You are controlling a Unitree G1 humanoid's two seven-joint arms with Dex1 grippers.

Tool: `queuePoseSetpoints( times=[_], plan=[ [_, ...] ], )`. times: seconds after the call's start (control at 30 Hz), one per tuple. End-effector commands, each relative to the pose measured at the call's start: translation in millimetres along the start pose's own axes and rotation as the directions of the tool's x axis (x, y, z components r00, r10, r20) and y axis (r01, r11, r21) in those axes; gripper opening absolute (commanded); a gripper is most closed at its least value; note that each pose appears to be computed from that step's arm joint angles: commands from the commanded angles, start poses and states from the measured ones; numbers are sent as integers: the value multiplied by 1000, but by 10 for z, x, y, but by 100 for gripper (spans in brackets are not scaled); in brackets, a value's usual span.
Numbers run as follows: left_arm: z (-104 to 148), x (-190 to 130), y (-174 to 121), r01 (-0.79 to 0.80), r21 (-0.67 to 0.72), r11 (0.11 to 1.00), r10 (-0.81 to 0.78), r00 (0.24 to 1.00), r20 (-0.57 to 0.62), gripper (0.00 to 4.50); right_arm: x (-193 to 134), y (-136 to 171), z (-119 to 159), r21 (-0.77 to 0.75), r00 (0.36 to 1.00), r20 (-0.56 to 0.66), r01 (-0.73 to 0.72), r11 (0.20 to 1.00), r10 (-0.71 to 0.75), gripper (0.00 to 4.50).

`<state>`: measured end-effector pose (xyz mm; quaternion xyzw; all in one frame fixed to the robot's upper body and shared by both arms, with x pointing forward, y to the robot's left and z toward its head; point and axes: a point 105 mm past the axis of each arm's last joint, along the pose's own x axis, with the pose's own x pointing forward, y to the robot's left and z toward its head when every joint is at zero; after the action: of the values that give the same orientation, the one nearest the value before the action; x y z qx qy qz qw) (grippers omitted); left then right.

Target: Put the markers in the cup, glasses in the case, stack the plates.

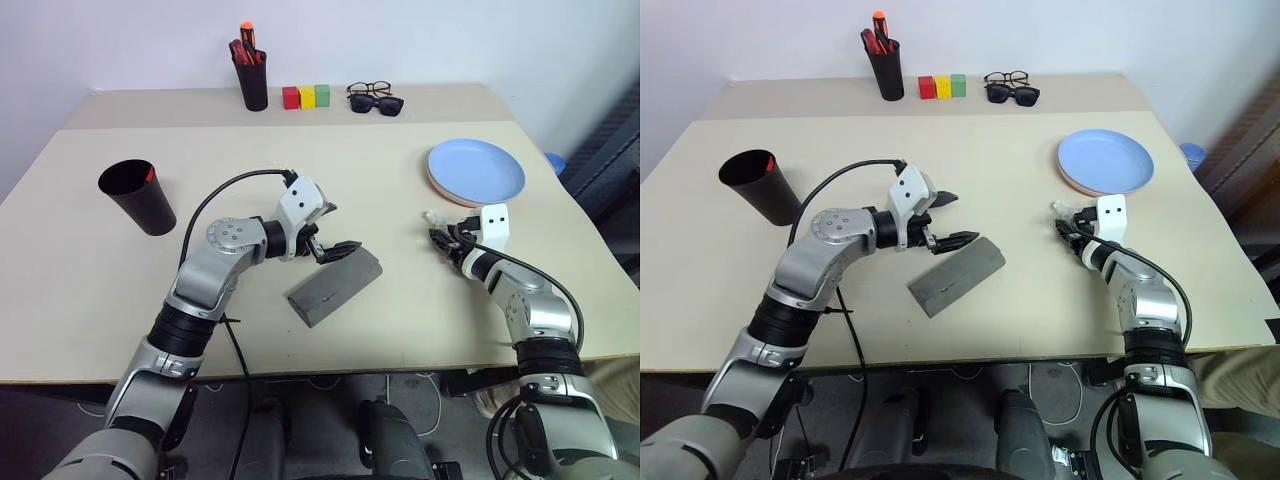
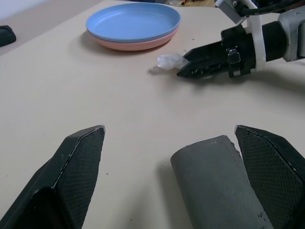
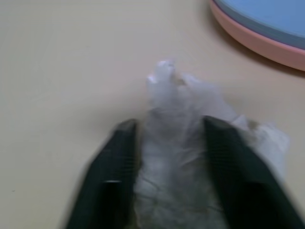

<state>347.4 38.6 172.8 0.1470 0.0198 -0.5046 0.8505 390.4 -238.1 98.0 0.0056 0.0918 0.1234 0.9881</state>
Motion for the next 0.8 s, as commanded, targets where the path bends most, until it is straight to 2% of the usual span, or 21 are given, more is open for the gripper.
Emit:
queuePoseSetpoints(
  times=[0.03,0.2,0.37,0.53,0.67,0.8],
  plan=[
    [119,-26,-33,0,20,1000,-1,999,41,450,-14,-93,145,-55,998,38,41,998,-39,3],
    [121,-9,-54,5,16,1000,-5,999,45,450,-47,-135,229,-75,995,83,58,995,-52,3],
    [130,0,-69,12,2,1000,-12,999,53,450,-140,-70,784,-92,959,284,19,996,8,3],
    [117,5,-90,15,-17,1000,-13,998,63,450,-112,-188,1234,-145,914,403,101,984,-34,3],
    [136,-16,-89,-5,-32,999,8,995,101,450,24,-337,1427,-209,901,428,177,962,-73,3],
    [177,-56,-115,-13,-51,999,20,990,137,450,165,-443,1536,-211,899,423,220,952,-114,3]
  ],
)
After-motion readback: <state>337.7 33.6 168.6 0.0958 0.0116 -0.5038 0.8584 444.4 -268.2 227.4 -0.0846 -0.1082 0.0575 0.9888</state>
